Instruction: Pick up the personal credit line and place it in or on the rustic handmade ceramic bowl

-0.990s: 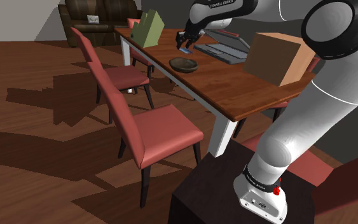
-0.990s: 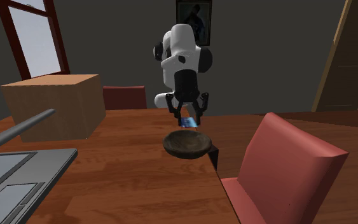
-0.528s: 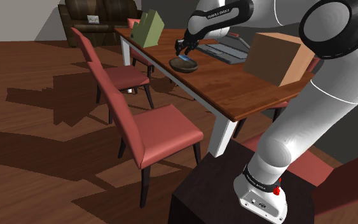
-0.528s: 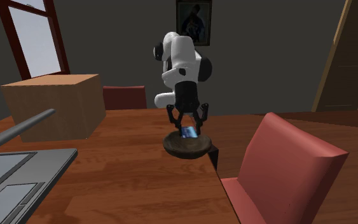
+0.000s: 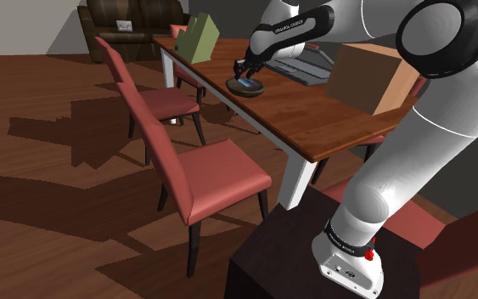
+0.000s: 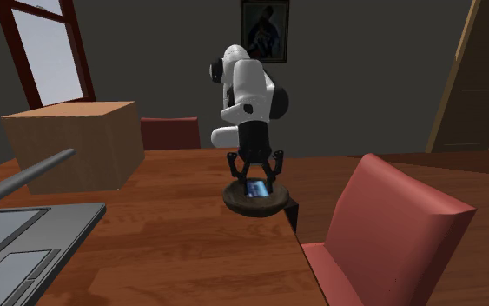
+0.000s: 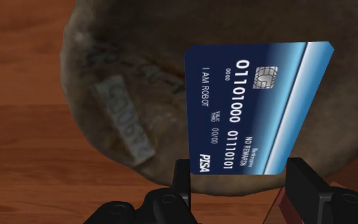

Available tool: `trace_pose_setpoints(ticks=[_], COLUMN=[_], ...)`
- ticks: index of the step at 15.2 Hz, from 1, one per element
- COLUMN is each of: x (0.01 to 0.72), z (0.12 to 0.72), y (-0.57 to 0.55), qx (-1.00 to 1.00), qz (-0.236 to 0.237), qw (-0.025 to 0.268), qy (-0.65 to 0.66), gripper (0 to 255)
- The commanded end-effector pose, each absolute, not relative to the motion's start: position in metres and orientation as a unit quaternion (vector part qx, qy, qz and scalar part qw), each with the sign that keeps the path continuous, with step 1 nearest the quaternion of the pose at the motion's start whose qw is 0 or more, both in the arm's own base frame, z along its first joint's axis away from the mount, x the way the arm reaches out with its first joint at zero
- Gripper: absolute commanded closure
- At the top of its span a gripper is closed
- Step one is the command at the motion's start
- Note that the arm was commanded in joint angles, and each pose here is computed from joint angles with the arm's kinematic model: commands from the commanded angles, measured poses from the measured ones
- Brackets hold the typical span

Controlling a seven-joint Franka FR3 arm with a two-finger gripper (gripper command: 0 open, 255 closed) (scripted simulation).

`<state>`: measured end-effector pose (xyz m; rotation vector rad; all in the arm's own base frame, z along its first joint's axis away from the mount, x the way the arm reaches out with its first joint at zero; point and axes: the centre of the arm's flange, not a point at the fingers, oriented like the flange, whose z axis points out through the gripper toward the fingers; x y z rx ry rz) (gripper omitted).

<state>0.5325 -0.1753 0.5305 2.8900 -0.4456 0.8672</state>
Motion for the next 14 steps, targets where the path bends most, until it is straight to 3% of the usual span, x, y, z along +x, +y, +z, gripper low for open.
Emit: trace_pose_setpoints(ticks=[1,3,4,9,14], x=[0.533,0.533,0.533,0.533,0.506], z=[0.530,0.530,0.530,0.530,0.572], y=[-0.175,-0.175,-0.175,-0.175,-0.167], qx=[0.947,0.947,0.947,0.947,0.947], qz=[0.284,0.284,0.284,0.284,0.284], qw=[0.046,0.046,0.046,0.046,0.046], qy=[-0.146,-0.146,-0.146,-0.146,-0.146], gripper=[255,255,0,0,0])
